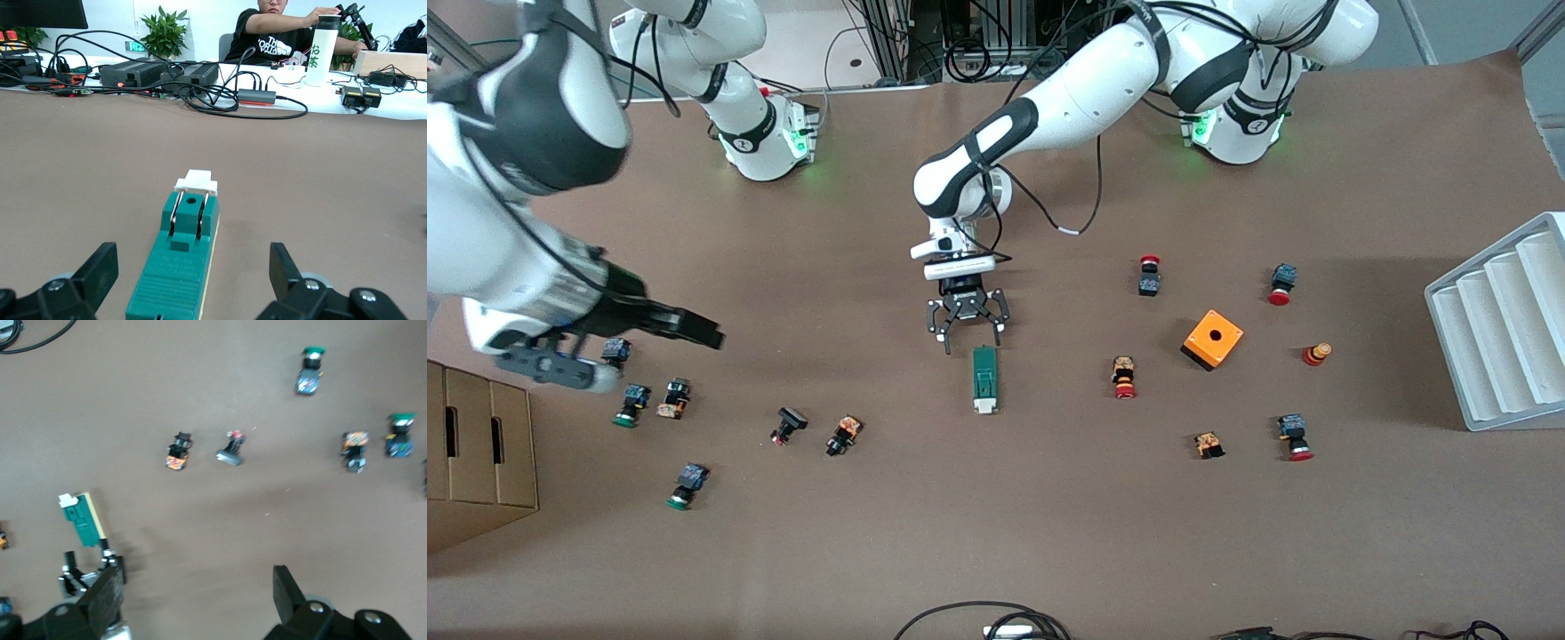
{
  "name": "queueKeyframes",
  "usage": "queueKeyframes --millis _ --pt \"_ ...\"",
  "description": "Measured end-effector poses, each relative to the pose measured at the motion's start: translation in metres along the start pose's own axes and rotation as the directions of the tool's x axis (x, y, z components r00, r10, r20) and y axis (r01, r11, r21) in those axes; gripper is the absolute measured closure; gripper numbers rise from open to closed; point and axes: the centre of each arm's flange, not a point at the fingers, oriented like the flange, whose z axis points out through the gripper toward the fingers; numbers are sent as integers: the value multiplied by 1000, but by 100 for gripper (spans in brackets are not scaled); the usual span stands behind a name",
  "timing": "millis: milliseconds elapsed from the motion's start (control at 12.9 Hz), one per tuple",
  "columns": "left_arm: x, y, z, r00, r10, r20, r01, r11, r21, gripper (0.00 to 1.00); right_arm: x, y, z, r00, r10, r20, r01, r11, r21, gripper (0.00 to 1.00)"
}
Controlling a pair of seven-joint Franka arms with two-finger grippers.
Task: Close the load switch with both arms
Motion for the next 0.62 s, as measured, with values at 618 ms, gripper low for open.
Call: queueKeyframes --millis 618 --pt "81 17 -30 991 80 107 -86 995 55 0 -13 119 -26 966 -257 -15 256 964 -76 0"
